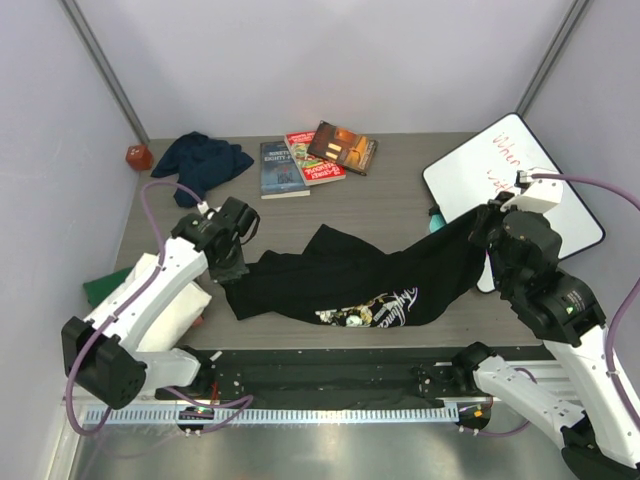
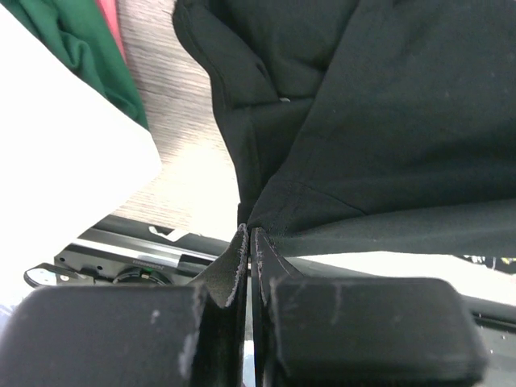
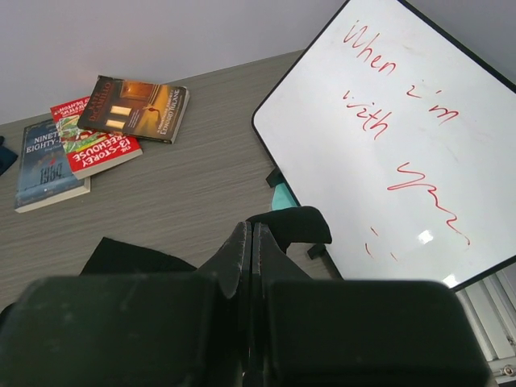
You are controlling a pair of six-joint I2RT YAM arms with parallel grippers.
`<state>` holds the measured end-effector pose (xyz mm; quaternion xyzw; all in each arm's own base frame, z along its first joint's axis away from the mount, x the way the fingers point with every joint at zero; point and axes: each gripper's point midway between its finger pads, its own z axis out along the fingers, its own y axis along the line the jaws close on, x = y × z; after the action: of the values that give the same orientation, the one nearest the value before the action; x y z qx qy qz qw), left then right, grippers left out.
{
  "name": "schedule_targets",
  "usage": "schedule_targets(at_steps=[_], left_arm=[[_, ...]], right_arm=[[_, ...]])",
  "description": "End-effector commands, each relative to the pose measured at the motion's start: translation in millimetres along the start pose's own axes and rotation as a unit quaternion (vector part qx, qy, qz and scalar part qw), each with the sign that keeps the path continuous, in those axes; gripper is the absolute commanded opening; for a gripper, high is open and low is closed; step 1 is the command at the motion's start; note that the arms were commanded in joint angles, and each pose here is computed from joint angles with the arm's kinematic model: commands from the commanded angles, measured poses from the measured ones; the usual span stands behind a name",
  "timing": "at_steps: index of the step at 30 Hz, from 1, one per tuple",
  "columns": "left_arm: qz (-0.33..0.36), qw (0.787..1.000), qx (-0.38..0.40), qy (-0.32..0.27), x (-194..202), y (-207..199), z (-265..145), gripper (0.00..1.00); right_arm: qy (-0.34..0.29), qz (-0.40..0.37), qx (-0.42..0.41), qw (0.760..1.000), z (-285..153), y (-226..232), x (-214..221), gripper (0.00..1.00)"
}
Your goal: Fold and stack the t-shirts
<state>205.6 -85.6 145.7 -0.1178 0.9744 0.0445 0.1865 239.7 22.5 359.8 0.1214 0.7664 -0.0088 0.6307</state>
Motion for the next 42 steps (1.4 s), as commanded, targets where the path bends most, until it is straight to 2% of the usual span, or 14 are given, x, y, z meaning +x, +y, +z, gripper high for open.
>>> schedule_targets(at_steps=[1,11,20,26,33,36,42], left_arm=[[-0.005,0.999,-0.026,-0.033,-21,9,-4,0.00],[-0.021,0.998,-0.050,-0.030,-34,32,2,0.00],[-0.004,0.999,-0.040,0.002,-22,28,13,0.00],[0.023,0.995,0.026,0.098,18,1,34,0.00],[0.044,0.987,0.036,0.153,55,-8,50,0.00],[0.077,0.980,0.043,0.175,71,-23,52,0.00],[0.091,0.967,0.081,0.225,102,-55,59,0.00]], right_arm=[[-0.023,0.012,0.009,1.000,1,-3,-12,0.01],[-0.031,0.007,0.020,0.999,-2,-8,-17,0.01],[-0.036,0.007,0.023,0.999,-3,-9,-23,0.01],[-0.032,0.009,0.017,0.999,-2,-6,-20,0.01],[-0.031,0.007,0.017,0.999,0,-4,-22,0.01],[-0.028,0.007,0.014,0.999,2,-1,-22,0.01],[-0.031,0.009,0.012,0.999,2,1,-26,0.01]])
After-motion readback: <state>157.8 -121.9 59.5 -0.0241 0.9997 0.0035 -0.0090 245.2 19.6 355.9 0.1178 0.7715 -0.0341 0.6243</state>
